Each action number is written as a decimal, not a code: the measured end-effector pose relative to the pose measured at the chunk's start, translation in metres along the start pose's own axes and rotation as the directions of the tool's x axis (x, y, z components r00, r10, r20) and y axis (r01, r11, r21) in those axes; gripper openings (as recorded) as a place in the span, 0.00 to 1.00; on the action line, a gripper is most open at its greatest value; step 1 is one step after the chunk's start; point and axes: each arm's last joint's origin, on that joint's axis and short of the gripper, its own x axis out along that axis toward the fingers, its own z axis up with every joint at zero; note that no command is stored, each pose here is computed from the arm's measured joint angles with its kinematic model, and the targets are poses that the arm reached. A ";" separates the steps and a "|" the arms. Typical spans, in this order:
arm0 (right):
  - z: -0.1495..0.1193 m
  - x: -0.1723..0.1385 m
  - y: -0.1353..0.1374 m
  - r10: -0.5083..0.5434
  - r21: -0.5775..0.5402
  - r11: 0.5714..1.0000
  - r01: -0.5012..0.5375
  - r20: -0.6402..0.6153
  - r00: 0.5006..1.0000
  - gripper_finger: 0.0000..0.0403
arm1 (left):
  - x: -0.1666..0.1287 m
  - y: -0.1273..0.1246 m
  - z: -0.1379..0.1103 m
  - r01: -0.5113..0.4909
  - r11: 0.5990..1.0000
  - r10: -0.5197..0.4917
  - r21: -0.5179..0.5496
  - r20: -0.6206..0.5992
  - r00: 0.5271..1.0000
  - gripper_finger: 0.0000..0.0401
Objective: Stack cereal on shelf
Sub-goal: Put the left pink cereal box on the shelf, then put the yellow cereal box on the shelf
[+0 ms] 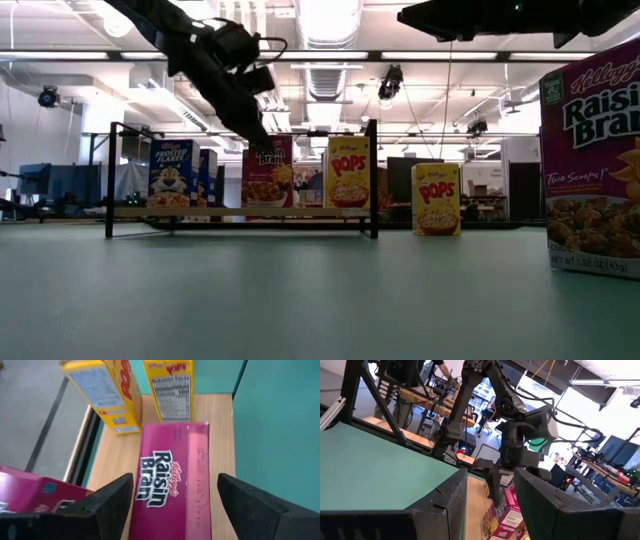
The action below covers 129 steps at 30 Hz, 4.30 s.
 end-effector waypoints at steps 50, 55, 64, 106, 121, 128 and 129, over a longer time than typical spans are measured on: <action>-0.002 0.001 -0.003 -0.020 -0.003 1.000 0.020 -0.009 1.000 0.38 | -0.025 0.021 -0.017 -0.022 1.000 0.023 0.015 -0.055 0.998 0.33; -0.002 0.001 -0.003 -0.020 -0.003 1.000 0.020 -0.009 1.000 0.38 | -0.021 0.021 -0.019 -0.002 0.999 0.005 0.044 -0.062 0.998 0.33; -0.002 0.001 -0.003 -0.020 -0.003 1.000 0.020 -0.009 1.000 0.38 | -0.020 0.021 -0.019 0.010 0.999 -0.007 0.044 -0.057 0.998 0.33; -0.002 0.001 -0.003 -0.020 -0.003 1.000 0.020 -0.009 1.000 0.38 | -0.040 0.026 -0.003 -0.103 0.993 0.105 0.051 -0.035 0.994 0.57; -0.003 0.001 -0.005 -0.116 0.043 0.992 0.118 -0.055 0.992 0.38 | -0.091 0.018 0.049 0.028 0.966 -0.017 -0.259 0.046 0.999 0.57; 0.000 0.001 -0.013 -0.273 0.165 0.941 0.295 -0.140 0.952 0.38 | -0.100 -0.024 0.048 0.022 0.967 0.017 -0.253 0.150 0.988 0.57; 0.001 0.001 -0.014 -0.266 0.194 0.936 0.293 -0.154 0.952 0.38 | -0.102 -0.032 0.046 0.040 0.968 0.005 -0.246 0.180 0.984 0.57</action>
